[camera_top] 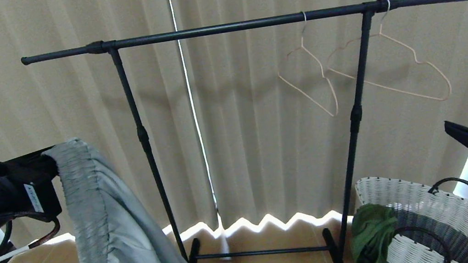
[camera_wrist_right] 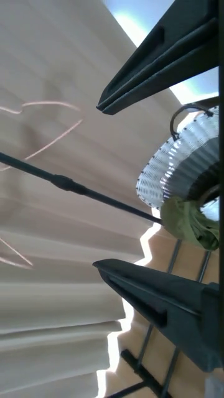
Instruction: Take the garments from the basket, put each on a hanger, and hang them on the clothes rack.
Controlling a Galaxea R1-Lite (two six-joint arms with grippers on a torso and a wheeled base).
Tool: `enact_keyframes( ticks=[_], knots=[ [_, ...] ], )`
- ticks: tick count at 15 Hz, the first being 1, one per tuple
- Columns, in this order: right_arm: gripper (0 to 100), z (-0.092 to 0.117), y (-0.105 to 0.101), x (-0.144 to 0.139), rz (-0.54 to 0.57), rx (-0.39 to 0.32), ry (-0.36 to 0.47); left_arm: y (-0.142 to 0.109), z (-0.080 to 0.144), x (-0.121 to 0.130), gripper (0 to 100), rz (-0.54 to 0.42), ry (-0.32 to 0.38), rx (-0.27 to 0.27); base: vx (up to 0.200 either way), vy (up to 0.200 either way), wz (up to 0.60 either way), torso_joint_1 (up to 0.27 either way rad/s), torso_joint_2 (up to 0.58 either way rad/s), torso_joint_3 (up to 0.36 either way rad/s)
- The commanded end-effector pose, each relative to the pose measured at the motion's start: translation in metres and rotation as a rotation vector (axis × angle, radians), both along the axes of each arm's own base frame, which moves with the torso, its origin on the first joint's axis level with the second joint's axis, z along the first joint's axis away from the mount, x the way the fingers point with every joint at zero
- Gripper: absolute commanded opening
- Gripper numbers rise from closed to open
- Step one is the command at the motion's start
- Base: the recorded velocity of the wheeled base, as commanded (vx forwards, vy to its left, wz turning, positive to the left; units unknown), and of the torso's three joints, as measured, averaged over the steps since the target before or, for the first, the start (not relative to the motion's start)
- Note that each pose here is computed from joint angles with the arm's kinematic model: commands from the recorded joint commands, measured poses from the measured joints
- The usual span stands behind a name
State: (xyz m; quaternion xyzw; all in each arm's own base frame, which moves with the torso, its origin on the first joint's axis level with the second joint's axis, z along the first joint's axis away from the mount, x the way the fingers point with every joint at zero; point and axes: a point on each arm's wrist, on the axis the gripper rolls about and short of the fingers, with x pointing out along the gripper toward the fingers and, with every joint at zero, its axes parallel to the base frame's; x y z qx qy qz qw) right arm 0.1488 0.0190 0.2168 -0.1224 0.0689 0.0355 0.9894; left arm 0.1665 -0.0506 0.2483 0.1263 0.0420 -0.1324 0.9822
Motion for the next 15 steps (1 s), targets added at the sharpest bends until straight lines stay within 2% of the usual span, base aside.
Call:
enact_keyframes(
  ticks=[1, 6, 13, 15],
  knots=[
    [100, 0.0, 0.0, 0.001, 0.001, -0.002, 0.003, 0.0, -0.002, 0.0, 0, 0.0, 0.002, 0.011, 0.0, 0.0, 0.0, 0.33, -0.45, -0.266],
    [100, -0.001, 0.0, 0.001, 0.001, -0.004, 0.004, 0.003, -0.006, -0.01, 0, -0.003, -0.012, 0.059, 0.0, 0.0, 0.0, 0.255, -0.48, -0.256],
    [100, -0.009, 0.0, 0.0, -0.002, -0.012, 0.04, 0.007, -0.009, -0.02, 0, 0.004, -0.019, 0.049, 0.0, 0.0, 0.0, 0.248, -0.52, -0.272],
    [100, -0.009, 0.0, -0.001, -0.002, -0.012, 0.04, 0.008, -0.01, -0.019, 0, 0.005, -0.015, 0.054, 0.0, 0.0, 0.0, 0.115, -0.23, -0.119]
  ],
)
